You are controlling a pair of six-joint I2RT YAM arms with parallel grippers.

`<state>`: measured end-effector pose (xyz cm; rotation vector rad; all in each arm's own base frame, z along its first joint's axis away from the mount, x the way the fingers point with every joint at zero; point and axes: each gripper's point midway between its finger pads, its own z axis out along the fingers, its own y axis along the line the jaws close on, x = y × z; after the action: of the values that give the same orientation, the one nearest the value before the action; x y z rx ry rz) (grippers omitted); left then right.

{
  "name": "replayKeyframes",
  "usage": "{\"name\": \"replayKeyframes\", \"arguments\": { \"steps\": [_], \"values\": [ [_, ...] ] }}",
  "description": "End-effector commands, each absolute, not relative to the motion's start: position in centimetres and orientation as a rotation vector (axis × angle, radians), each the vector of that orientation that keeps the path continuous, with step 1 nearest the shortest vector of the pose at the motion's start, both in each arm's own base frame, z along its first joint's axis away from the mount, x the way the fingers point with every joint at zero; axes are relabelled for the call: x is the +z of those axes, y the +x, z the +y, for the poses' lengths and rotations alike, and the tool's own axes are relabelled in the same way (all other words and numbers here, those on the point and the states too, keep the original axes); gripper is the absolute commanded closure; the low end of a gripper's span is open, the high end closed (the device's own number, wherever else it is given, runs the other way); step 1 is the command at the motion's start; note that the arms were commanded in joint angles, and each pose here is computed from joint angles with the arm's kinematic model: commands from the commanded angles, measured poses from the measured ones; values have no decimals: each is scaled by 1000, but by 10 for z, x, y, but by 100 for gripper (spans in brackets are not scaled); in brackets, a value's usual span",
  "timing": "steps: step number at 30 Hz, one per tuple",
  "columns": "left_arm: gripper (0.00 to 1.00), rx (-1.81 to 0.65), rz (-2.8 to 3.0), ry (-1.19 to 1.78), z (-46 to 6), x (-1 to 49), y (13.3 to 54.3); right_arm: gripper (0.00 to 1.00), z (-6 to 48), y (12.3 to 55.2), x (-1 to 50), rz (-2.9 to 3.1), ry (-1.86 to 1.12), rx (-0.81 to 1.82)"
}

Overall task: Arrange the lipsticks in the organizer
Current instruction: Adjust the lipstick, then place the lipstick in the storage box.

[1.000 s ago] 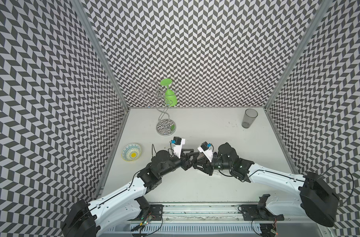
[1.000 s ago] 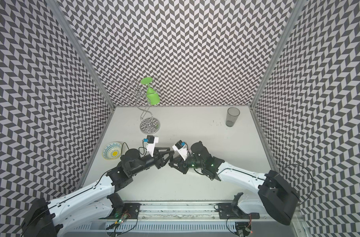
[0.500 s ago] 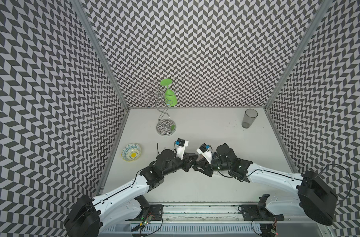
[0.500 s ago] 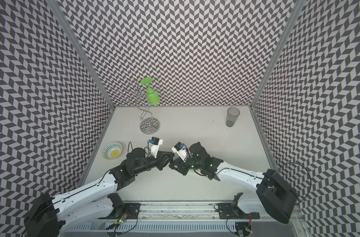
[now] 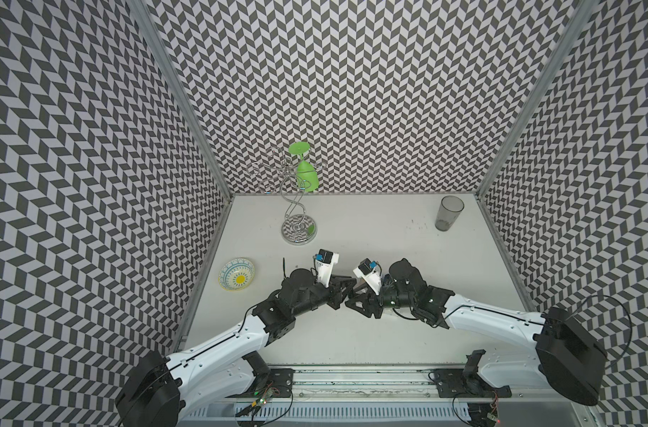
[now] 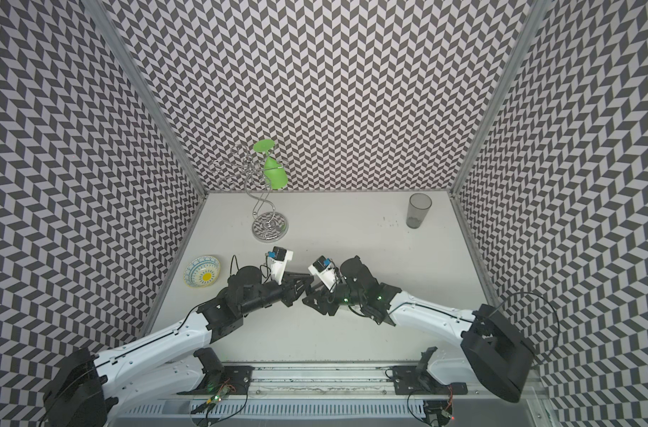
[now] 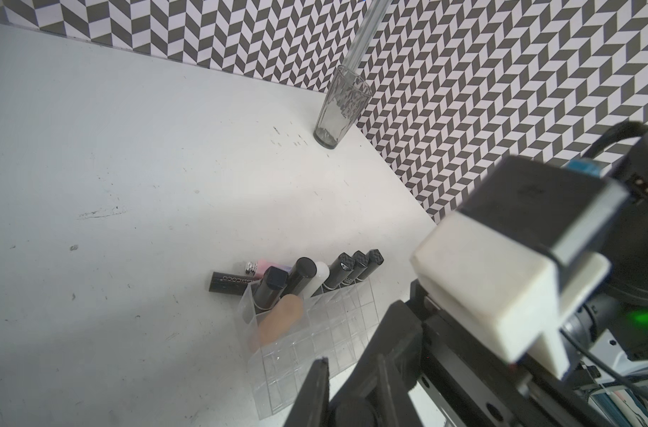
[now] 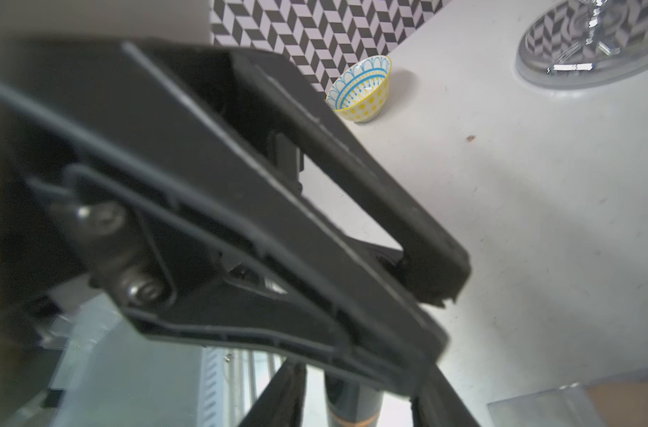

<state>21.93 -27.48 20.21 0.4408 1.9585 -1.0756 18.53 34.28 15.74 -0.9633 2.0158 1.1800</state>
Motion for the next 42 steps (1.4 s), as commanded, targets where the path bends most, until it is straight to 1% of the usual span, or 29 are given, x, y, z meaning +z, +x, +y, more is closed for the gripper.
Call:
{"name": "replayKeyframes", "arguments": {
  "steps": [1, 3, 5, 9, 11, 12, 13, 15, 17, 21, 26, 34, 42],
  "values": [
    [100, -1076, 1921, 433, -275, 214, 222, 38, 349, 191, 179, 1928, -951, 1185],
    [100, -1059, 1909, 430, -274, 213, 225, 35, 343, 192, 187, 1914, -910, 1175],
    [100, -1046, 1896, 431, -274, 213, 228, 34, 330, 196, 198, 1895, -828, 1138],
    [100, -1031, 1787, 430, -276, 215, 235, 31, 276, 207, 225, 1849, -509, 1022],
    [100, -1010, 1755, 449, -282, 210, 239, 27, 247, 209, 234, 1787, -357, 989],
    [100, -998, 1738, 465, -286, 209, 241, 21, 234, 209, 239, 1756, -300, 978],
    [100, -982, 1724, 485, -291, 209, 243, 20, 224, 208, 242, 1735, -265, 965],
    [100, -888, 1708, 504, -300, 208, 247, 20, 205, 208, 245, 1713, -201, 922],
    [100, -851, 1678, 548, -312, 211, 245, 20, 196, 208, 247, 1704, -179, 892],
    [100, -741, 1620, 607, -330, 210, 243, 19, 189, 211, 244, 1709, -158, 853],
    [100, -677, 1579, 636, -343, 204, 250, 19, 191, 216, 235, 1724, -162, 826],
    [100, -566, 1601, 614, -351, 184, 269, 19, 191, 212, 239, 1695, -181, 845],
    [100, -501, 1606, 626, -358, 170, 275, 19, 191, 212, 236, 1694, -192, 838]
  ]
}}
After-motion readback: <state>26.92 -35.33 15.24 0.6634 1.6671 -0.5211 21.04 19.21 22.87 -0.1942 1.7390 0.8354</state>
